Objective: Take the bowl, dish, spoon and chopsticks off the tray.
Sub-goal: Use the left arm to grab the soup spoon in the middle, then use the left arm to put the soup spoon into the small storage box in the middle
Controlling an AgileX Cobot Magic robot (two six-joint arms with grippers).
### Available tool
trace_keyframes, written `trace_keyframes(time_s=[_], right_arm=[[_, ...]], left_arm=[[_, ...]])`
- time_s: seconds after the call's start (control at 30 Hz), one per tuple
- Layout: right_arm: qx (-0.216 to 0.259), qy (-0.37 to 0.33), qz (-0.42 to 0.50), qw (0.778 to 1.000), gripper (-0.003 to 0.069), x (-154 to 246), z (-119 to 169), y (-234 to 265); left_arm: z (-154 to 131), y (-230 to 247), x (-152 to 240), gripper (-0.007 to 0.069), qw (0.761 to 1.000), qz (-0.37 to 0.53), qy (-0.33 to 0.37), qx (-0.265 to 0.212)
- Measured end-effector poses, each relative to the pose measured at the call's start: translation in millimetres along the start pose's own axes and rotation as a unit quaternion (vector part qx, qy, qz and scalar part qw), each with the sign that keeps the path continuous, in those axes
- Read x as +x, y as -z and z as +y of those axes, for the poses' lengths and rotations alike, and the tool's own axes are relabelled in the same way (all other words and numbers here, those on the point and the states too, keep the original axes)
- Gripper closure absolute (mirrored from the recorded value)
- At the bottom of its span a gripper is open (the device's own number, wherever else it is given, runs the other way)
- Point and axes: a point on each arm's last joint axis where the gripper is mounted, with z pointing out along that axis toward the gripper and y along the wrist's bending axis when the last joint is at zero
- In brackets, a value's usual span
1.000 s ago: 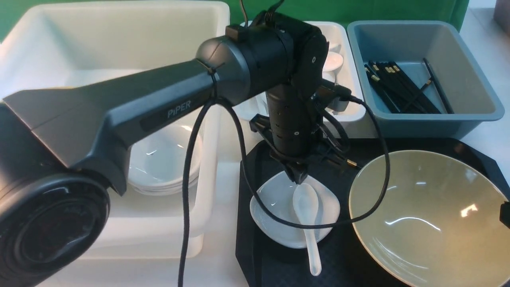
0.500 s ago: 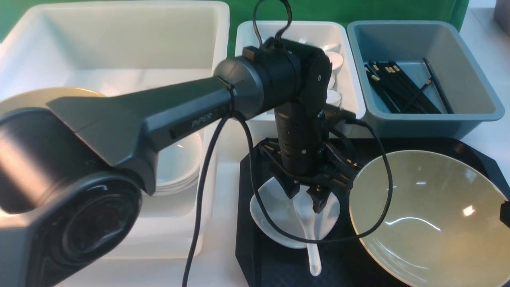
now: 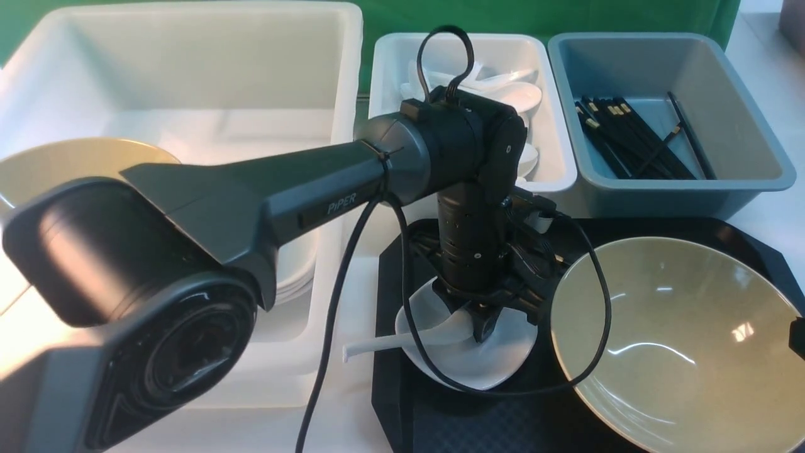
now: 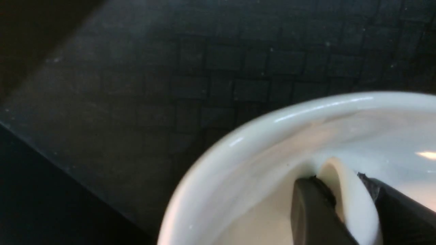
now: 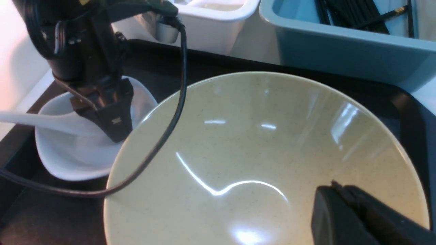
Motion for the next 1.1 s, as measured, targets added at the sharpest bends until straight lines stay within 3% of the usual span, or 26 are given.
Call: trace_keyframes(time_s=[0.13,0.33,0.5,0.67,0.87,0.97,1.1], right_arm=[[0.0,0.0,0.0,1.0,0.0622,0,0,0],[0.0,0.0,0.0,1.0,0.0622,0,0,0],[0.0,0.0,0.0,1.0,0.062,0,0,0],[0.0,0.0,0.0,1.0,0.0618,0,0,0],[0.0,-0.009,0.0,1.0,0.0617,0,0,0],[0.0,-0.009,0.0,1.0,0.0615,0,0,0],[0.0,-0.009,0.0,1.0,0.0615,0,0,0]], left_arm=[[-1,9,2,0.0539,1.0,-0.009,-0.003,-0.001],[-8,61,9,0.0539,0.998,-0.066,-0.02,0.003],[-15,105,4,0.0539,0.989,-0.14,-0.033,0.033],[-4,157,-19,0.0539,0.947,-0.315,-0.01,0.062],[42,177,-50,0.0539,0.864,-0.503,-0.006,-0.016],[58,165,-63,0.0533,0.842,-0.536,-0.02,-0.053],[70,138,-75,0.0446,0.843,-0.527,-0.054,-0.094]])
